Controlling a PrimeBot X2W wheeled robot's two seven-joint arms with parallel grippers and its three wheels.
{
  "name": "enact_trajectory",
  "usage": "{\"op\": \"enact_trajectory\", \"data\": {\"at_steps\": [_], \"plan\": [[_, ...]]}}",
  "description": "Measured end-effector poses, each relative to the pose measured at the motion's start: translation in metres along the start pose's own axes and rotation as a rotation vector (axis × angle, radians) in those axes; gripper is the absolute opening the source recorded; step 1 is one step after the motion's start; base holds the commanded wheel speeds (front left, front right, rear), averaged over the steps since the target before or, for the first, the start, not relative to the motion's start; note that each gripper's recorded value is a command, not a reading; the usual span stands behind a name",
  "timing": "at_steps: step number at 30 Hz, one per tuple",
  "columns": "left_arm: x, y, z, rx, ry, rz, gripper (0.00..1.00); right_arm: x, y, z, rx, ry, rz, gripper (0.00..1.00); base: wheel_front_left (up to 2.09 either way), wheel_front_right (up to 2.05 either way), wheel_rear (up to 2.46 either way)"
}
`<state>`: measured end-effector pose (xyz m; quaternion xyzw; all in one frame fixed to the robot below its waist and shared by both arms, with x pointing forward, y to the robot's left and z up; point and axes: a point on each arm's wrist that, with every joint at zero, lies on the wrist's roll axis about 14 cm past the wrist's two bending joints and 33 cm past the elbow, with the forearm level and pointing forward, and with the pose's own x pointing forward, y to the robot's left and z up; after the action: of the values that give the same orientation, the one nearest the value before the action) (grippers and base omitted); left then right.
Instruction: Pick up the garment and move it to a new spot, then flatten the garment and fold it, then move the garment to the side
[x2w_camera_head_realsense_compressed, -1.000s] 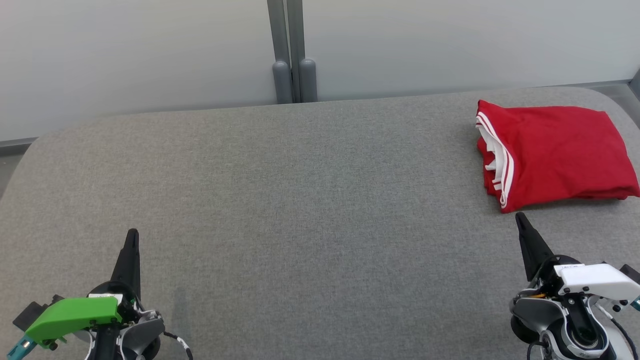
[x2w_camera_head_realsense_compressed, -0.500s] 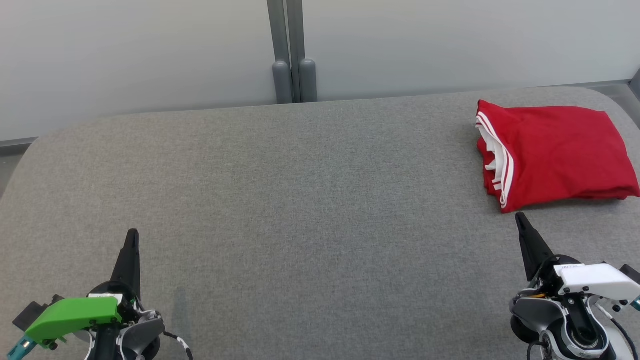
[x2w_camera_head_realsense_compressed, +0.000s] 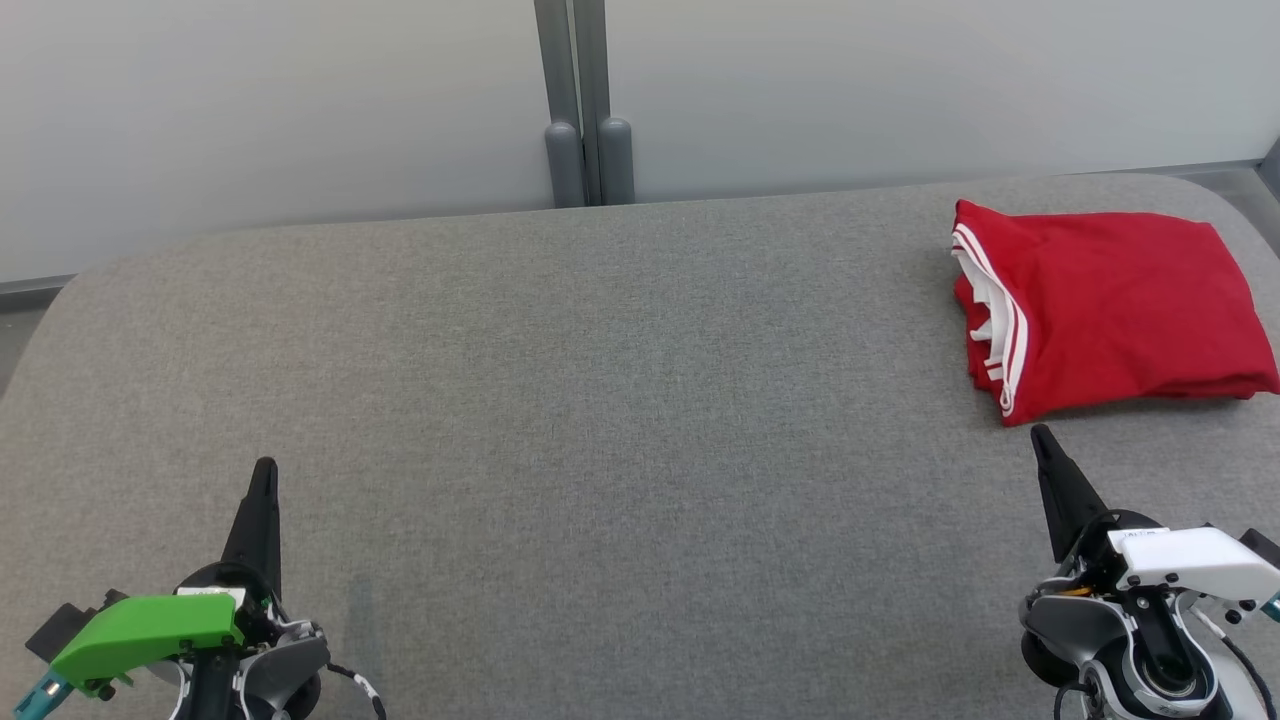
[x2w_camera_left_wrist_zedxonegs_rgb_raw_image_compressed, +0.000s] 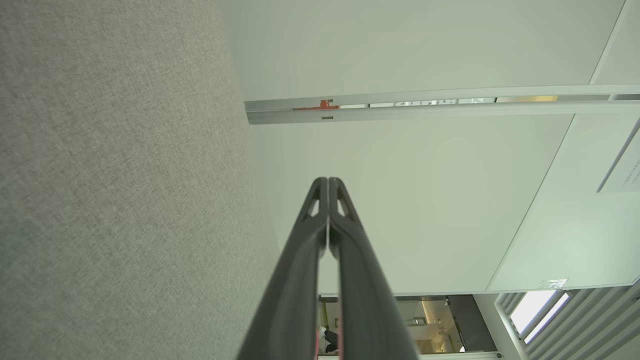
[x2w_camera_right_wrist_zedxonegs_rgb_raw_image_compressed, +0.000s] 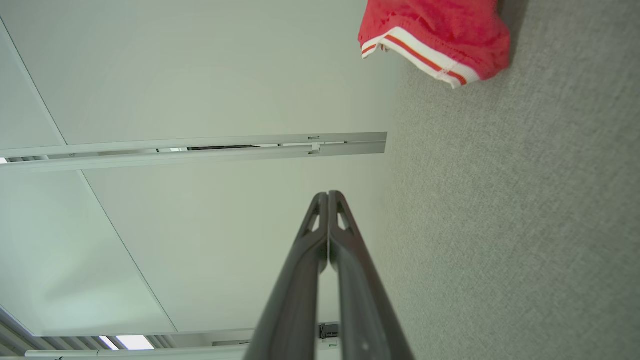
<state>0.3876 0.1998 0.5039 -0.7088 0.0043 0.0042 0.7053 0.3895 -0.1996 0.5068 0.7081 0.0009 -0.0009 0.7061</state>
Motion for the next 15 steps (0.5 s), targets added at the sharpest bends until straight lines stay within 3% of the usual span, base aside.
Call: {"op": "enact_trajectory", "data": {"at_steps": [15], "plan": [[0.0000, 0.0000, 0.0000, 0.000, 0.000, 0.000, 0.00, 0.0000, 0.0000, 0.0000, 0.000, 0.000, 0.000, 0.00, 0.00, 0.00, 0.00]]}}
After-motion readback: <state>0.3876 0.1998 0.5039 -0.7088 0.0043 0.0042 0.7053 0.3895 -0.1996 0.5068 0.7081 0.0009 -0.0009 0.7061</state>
